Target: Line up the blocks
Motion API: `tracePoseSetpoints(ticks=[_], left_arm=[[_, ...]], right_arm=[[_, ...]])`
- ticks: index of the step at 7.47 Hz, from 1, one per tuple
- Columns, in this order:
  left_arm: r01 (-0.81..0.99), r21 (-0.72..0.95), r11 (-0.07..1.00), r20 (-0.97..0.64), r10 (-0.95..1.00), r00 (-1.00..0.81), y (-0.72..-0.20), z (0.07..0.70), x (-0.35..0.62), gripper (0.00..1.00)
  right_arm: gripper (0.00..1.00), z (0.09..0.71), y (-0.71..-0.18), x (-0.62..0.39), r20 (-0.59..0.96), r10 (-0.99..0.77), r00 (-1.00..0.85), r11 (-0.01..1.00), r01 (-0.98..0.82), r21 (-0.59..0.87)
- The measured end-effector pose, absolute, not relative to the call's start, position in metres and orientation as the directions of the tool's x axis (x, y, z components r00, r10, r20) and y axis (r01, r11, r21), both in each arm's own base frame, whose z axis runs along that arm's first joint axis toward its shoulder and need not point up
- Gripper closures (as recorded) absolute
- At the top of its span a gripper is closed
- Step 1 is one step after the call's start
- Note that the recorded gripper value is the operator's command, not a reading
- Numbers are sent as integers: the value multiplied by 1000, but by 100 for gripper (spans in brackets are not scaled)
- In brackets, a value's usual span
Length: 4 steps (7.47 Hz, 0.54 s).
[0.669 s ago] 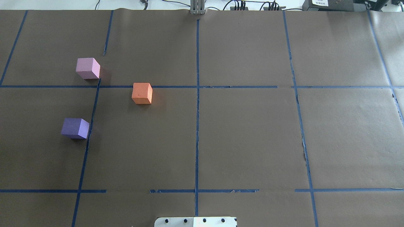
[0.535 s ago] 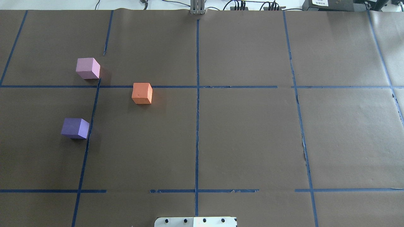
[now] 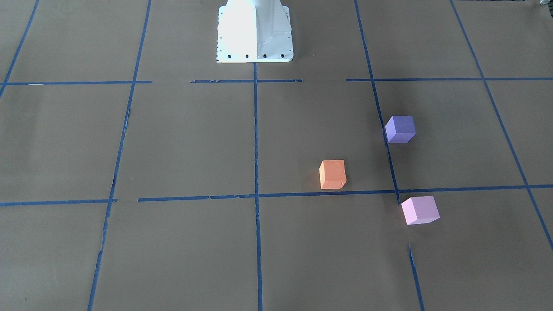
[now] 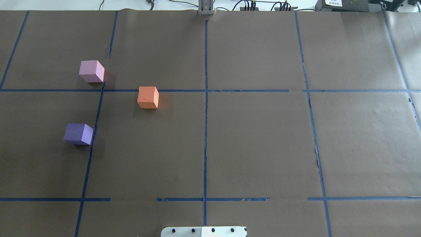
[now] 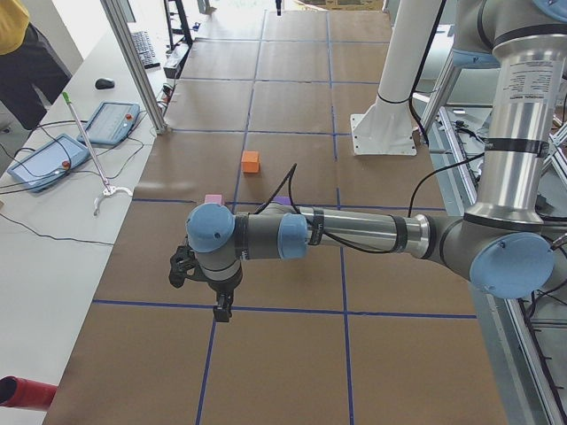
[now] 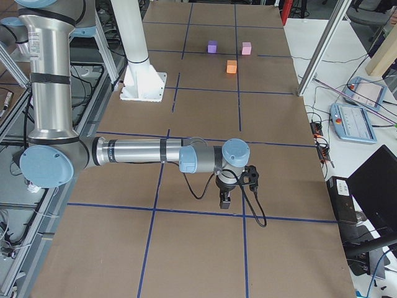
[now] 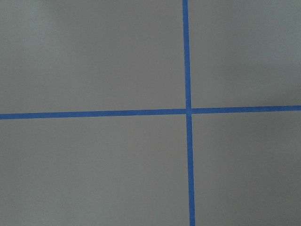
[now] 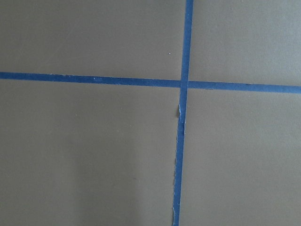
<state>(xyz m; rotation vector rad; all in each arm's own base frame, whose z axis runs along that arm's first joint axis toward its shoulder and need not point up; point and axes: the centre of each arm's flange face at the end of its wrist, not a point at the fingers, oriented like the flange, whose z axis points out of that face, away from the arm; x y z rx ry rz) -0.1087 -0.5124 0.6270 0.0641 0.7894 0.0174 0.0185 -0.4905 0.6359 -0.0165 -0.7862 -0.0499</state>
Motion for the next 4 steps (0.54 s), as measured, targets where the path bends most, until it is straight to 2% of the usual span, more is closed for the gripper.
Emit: tracePoseSetpoints(ticks=[4], left_arm=[[7, 118, 993, -699, 78, 711, -513, 603, -108, 0]], right_arm=[[0, 636, -491, 18, 708, -39, 705, 999, 51, 4]])
